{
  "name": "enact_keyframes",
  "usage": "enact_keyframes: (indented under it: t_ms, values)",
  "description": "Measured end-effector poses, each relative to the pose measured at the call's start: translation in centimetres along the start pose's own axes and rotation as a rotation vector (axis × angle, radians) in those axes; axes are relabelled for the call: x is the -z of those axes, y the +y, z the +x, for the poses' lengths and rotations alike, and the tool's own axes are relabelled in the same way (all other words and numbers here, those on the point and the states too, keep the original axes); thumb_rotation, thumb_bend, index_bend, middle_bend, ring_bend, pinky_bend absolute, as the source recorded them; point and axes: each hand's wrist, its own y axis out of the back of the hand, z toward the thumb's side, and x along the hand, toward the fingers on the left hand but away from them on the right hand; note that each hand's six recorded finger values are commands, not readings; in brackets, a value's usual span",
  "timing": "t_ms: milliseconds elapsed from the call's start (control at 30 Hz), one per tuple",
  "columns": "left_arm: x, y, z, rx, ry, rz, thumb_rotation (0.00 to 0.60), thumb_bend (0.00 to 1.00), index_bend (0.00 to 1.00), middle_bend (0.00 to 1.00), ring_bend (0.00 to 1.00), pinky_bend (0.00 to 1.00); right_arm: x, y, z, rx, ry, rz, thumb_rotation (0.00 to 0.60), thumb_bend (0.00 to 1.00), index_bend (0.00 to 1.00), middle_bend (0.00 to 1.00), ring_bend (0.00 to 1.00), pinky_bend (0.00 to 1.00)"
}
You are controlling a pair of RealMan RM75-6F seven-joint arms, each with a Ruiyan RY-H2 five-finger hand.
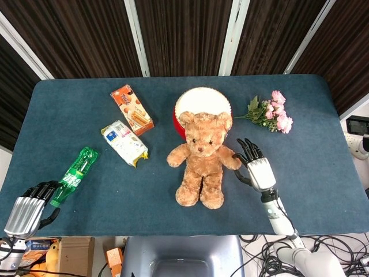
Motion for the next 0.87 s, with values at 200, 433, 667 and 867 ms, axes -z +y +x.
enact_keyframes:
  t_ms: [200, 433, 667, 867]
  values:
    - [-0.2, -0.2, 0.0, 0.007, -0.006, 0.003, 0.600, 0.28, 0.27, 0.25, 0.25, 0.40, 0.1, 2.2, 2.3, -0.029, 0.014, 0.008, 0.600, 0.20, 0.09, 0.00, 0.00, 0.18]
    - [-0.3, -0.3, -0.1, 0.011, -0.007, 0.008, 0.600, 0.28, 0.27, 0.25, 0.25, 0.40, -0.1, 7.8, 6.1, -0.064, -0.034, -0.001, 0.600, 0.20, 0.08, 0.00, 0.00, 0.19]
    - [-0.5, -0.1, -0.3, 0.005, -0.008, 0.019, 0.600, 0.28, 0.27, 0.25, 0.25, 0.40, 1.6, 14.0, 11.3, -0.176, -0.137, 0.038, 0.600, 0.20, 0.05, 0.00, 0.00, 0.24]
    - [-0.7, -0.1, -0.4, -0.005, -0.008, 0.029, 0.600, 0.28, 0.26, 0.25, 0.25, 0.40, 2.7, 15.9, 14.8, -0.244, -0.213, 0.064, 0.600, 0.20, 0.05, 0.00, 0.00, 0.28]
